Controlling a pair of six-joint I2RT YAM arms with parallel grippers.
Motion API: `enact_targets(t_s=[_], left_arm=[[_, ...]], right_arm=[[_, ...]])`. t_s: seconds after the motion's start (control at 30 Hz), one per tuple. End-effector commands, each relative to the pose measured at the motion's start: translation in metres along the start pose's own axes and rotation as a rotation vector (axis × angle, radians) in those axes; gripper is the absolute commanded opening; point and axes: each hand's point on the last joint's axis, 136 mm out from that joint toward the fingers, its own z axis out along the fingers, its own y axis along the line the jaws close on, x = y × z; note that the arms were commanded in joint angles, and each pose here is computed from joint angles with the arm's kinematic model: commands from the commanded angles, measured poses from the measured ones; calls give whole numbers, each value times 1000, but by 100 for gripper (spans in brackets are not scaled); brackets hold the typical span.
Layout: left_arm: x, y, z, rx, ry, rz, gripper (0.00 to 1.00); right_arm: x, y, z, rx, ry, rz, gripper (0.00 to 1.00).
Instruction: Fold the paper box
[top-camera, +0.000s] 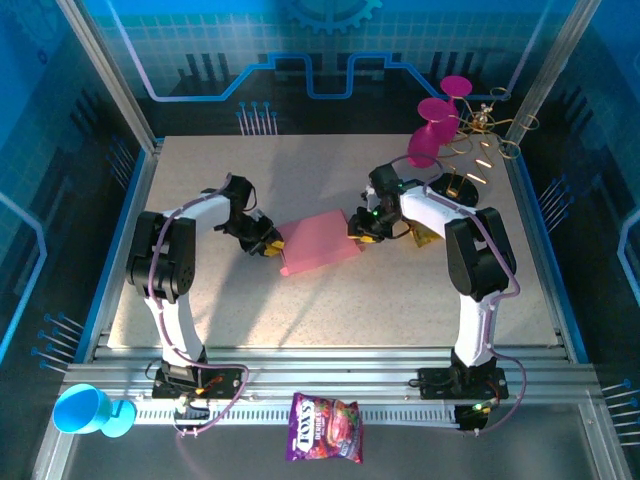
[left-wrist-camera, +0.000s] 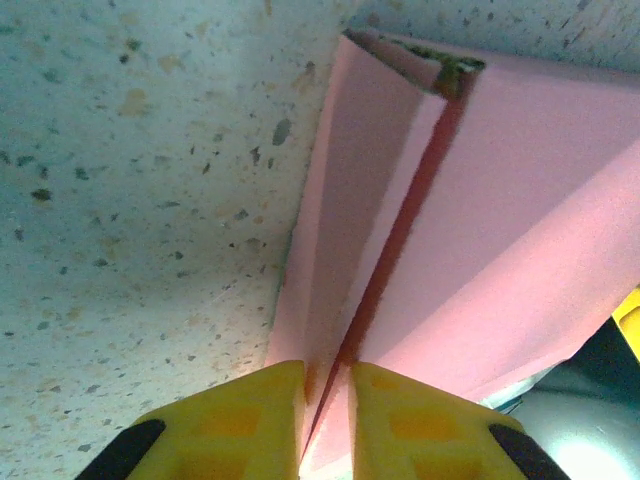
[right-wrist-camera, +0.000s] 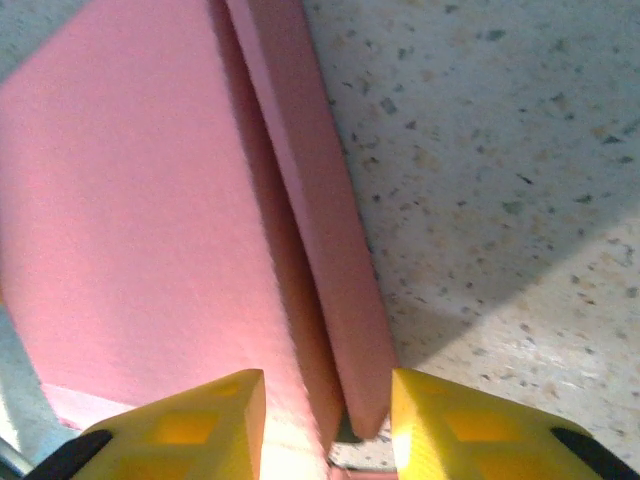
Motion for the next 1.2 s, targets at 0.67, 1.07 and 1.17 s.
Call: enact_targets(t_s=[0.67,1.07,1.17], left_arm=[[9,30,8,-163,35,14,13],[11,-3,-18,-95,-22,69,25],[11,-17,-28,-66,-35,77,38]], right_arm=[[0,3,-22,-29,-36,-96,60],[-12,10,-17,-61,-33,-147,69],[-15,10,-6,-59,-13,-138,69]])
